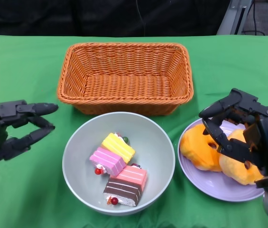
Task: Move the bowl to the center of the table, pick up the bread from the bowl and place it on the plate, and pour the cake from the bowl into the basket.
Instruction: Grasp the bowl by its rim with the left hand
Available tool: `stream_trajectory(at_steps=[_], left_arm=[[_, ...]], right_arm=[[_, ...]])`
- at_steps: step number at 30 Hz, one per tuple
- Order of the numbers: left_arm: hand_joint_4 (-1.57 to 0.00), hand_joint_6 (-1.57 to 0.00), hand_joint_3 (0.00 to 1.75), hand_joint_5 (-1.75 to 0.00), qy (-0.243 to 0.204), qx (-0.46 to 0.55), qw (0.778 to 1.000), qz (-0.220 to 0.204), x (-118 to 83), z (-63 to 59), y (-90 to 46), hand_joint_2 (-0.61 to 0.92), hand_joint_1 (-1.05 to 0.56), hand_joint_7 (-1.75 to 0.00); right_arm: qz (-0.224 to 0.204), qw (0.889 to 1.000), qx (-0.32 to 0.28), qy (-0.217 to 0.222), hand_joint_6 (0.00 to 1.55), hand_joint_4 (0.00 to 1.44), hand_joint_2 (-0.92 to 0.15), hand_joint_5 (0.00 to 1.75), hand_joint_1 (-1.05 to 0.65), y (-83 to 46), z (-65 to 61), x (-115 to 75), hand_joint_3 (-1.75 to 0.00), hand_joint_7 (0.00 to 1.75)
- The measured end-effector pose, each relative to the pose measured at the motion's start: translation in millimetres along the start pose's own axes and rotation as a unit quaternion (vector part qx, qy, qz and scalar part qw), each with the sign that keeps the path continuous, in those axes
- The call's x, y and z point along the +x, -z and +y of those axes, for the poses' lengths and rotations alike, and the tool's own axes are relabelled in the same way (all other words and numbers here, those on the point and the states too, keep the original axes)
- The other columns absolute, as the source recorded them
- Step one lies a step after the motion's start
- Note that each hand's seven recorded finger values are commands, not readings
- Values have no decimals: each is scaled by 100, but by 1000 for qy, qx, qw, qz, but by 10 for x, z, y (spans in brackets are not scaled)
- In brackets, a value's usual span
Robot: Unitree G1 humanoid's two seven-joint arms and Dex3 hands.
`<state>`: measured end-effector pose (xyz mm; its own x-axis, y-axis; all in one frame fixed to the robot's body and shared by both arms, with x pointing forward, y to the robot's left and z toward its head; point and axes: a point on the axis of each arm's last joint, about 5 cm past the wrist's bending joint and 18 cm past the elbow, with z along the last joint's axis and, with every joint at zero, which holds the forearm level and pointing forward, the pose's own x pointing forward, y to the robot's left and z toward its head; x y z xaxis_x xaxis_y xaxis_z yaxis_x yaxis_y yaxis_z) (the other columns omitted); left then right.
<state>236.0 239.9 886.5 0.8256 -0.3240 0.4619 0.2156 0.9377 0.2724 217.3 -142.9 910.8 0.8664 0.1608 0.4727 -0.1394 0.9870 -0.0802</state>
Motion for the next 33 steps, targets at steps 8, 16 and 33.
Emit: stream_trajectory(at_steps=[8,16,33], left_arm=[[-67,-79,0,-19,120,196,971,-65,-73,187,-264,85,-36,0],[-71,-73,0,-10,167,260,944,-117,-124,263,-378,82,-49,0],[-86,-88,0,-9,241,325,887,-224,-107,191,-460,81,-44,-4]], right_arm=[[-3,1000,7,19,70,71,-63,155,-21,-29,15,19,-74,121],[3,999,15,31,69,71,-62,155,-18,-31,-18,21,-81,121],[9,999,13,50,70,71,-66,155,-19,2,-23,29,-73,120]])
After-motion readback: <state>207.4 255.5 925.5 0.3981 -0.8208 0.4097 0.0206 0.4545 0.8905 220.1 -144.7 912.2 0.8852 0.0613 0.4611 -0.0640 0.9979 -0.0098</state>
